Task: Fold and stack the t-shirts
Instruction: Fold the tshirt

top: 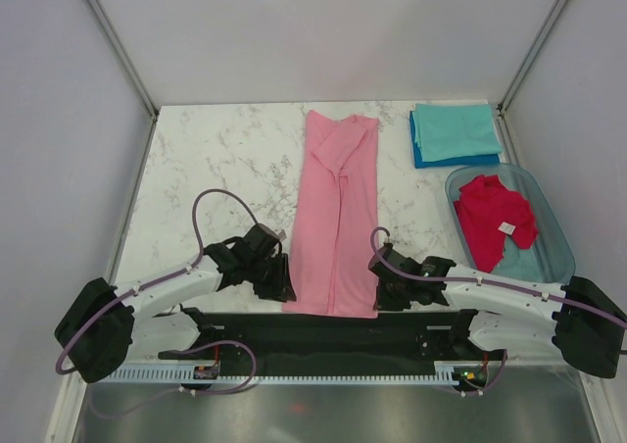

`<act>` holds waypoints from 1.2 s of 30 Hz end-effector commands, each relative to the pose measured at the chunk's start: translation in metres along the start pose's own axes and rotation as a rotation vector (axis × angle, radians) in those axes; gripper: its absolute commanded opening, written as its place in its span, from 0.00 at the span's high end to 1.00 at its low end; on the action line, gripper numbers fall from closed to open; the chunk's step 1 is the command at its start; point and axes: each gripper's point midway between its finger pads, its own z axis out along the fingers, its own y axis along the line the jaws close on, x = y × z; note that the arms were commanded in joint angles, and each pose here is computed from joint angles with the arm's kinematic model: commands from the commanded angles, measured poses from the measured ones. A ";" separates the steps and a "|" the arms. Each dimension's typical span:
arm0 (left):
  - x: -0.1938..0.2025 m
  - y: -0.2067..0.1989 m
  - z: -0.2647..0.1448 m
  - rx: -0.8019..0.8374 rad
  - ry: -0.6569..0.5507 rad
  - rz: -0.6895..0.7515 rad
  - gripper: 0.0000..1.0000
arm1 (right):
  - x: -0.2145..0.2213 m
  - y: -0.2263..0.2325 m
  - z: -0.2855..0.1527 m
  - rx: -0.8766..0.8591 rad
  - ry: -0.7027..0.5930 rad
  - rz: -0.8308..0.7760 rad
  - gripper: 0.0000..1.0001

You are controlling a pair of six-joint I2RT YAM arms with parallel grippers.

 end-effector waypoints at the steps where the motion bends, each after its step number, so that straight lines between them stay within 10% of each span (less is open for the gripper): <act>1: -0.006 0.009 0.008 -0.048 -0.040 -0.031 0.61 | -0.005 0.006 -0.002 -0.015 -0.014 -0.002 1.00; 25: 0.008 0.021 0.020 -0.059 -0.010 -0.082 0.69 | 0.000 0.002 -0.001 -0.043 -0.012 0.036 1.00; 31: 0.002 0.005 0.017 -0.011 -0.018 -0.078 0.98 | -0.004 0.007 -0.004 -0.052 -0.025 0.034 1.00; 36: -0.009 -0.012 0.013 0.023 -0.029 -0.085 0.98 | -0.020 0.009 -0.003 -0.002 -0.077 -0.022 1.00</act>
